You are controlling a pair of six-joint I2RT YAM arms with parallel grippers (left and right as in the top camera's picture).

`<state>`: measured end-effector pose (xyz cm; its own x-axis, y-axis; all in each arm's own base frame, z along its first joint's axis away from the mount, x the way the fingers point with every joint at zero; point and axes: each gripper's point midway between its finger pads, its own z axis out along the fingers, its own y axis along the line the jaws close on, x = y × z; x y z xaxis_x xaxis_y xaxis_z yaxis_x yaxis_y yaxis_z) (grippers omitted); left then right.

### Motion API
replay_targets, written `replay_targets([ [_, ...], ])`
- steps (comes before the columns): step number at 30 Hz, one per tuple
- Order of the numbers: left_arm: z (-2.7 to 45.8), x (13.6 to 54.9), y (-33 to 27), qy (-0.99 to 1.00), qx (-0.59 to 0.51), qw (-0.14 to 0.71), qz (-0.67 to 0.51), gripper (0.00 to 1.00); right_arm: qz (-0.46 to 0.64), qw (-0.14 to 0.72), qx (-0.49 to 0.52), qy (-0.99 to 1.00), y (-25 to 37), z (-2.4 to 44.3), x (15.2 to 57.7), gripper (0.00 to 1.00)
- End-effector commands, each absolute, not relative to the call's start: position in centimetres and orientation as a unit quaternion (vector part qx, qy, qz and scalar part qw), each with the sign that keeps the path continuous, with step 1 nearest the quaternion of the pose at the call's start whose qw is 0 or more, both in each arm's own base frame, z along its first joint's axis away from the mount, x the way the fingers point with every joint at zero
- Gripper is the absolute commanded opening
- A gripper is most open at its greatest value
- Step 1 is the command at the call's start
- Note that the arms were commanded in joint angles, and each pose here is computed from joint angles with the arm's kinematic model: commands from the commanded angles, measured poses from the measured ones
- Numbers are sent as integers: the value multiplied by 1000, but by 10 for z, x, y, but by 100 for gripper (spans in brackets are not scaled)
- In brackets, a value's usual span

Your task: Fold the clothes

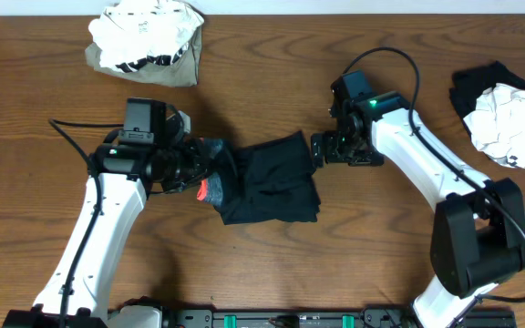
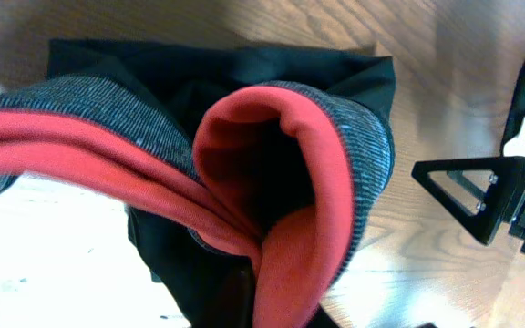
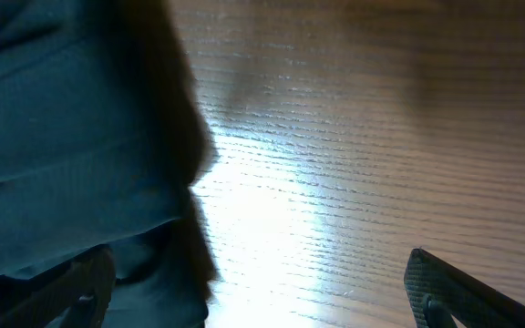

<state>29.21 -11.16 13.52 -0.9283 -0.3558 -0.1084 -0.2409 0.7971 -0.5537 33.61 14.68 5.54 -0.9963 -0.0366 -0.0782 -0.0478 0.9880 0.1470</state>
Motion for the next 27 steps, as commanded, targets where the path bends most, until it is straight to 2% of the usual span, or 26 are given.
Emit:
replay_targets([
  [1, 137, 296, -102, 945, -178, 117, -249, 13, 82, 32, -13, 996, 148, 54, 335, 99],
  [15, 127, 300, -32, 950, -218, 141, -173, 15, 74, 11, -12, 997, 144, 53, 324, 99],
  [18, 123, 299, -13, 952, -219, 141, -162, 43, 74, 10, -12, 997, 144, 53, 324, 99],
  [20, 117, 293, -3, 950, -240, 122, -158, 58, 74, 10, -12, 997, 144, 53, 324, 99],
  [23, 101, 281, 2, 950, -259, 79, -155, 70, 74, 11, -12, 997, 144, 53, 324, 99],
  [27, 80, 279, 1, 959, -233, 51, -152, 76, 75, 13, -13, 997, 145, 53, 325, 99],
])
